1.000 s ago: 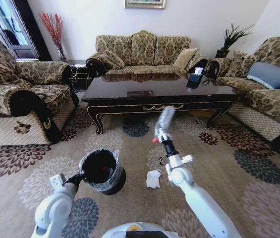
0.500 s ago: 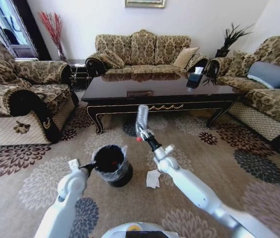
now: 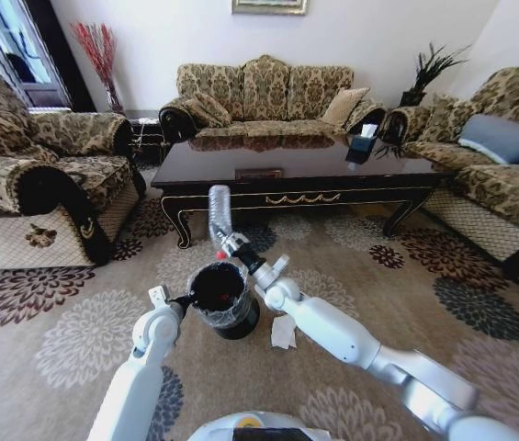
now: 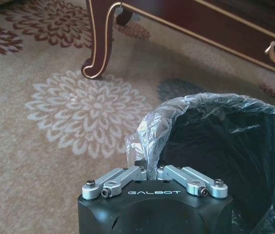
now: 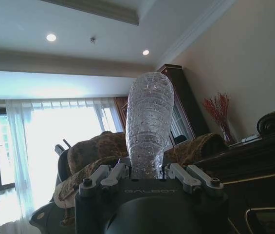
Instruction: Move to the front of the table and pick up the trash from the floor, then place it into the trash bin.
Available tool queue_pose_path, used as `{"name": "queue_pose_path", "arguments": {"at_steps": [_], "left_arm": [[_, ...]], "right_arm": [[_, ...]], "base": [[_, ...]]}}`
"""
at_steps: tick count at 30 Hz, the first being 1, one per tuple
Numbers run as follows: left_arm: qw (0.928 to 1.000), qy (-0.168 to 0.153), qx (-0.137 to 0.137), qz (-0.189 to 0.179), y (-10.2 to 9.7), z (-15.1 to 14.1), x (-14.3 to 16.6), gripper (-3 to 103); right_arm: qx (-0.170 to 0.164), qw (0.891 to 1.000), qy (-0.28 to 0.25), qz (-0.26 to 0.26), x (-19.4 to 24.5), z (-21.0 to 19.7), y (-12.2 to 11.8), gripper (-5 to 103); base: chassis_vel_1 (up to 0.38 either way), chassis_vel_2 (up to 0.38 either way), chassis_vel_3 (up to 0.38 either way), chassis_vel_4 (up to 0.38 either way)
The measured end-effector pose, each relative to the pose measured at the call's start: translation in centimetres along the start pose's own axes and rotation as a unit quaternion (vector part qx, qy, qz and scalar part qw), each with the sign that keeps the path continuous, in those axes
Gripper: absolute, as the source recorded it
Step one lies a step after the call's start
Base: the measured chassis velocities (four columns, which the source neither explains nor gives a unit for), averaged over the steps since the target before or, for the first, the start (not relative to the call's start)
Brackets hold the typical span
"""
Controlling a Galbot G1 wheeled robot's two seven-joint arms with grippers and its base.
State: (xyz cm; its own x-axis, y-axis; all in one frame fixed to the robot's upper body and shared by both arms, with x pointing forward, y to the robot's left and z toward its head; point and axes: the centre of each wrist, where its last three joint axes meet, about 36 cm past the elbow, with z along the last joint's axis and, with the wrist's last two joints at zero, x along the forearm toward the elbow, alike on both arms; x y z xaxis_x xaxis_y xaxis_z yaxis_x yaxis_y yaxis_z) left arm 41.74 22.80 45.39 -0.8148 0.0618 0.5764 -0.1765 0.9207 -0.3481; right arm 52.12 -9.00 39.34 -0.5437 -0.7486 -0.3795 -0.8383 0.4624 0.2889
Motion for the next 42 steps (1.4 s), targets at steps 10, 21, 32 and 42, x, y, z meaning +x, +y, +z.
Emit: {"name": "queue_pose_path", "arguments": {"at_steps": [10,21,32,42], "left_arm": [[1.0,-0.007,0.004,-0.002,0.2,-0.1,1.0,3],[0.9997,-0.017,0.015,-0.011,1.4,-0.3,2.4,3],[0.9997,-0.014,0.013,-0.017,1.9,-0.4,1.7,3],[0.9993,-0.015,0.005,-0.033,3.1,-0.5,1.6,3]], "right_arm": [[0.033,0.998,0.026,0.049,4.1,-0.4,-2.1,27],[0.053,0.995,0.06,0.055,7.6,-0.6,-2.2,52],[0.05,0.996,0.06,0.041,8.6,0.3,-1.0,95],[0.059,0.997,0.051,0.024,7.9,-0.6,-1.1,100]], "base": [[0.0,0.0,0.0,0.0],[0.0,0.0,0.0,0.0],[0.0,0.0,0.0,0.0],[0.0,0.0,0.0,0.0]]}}
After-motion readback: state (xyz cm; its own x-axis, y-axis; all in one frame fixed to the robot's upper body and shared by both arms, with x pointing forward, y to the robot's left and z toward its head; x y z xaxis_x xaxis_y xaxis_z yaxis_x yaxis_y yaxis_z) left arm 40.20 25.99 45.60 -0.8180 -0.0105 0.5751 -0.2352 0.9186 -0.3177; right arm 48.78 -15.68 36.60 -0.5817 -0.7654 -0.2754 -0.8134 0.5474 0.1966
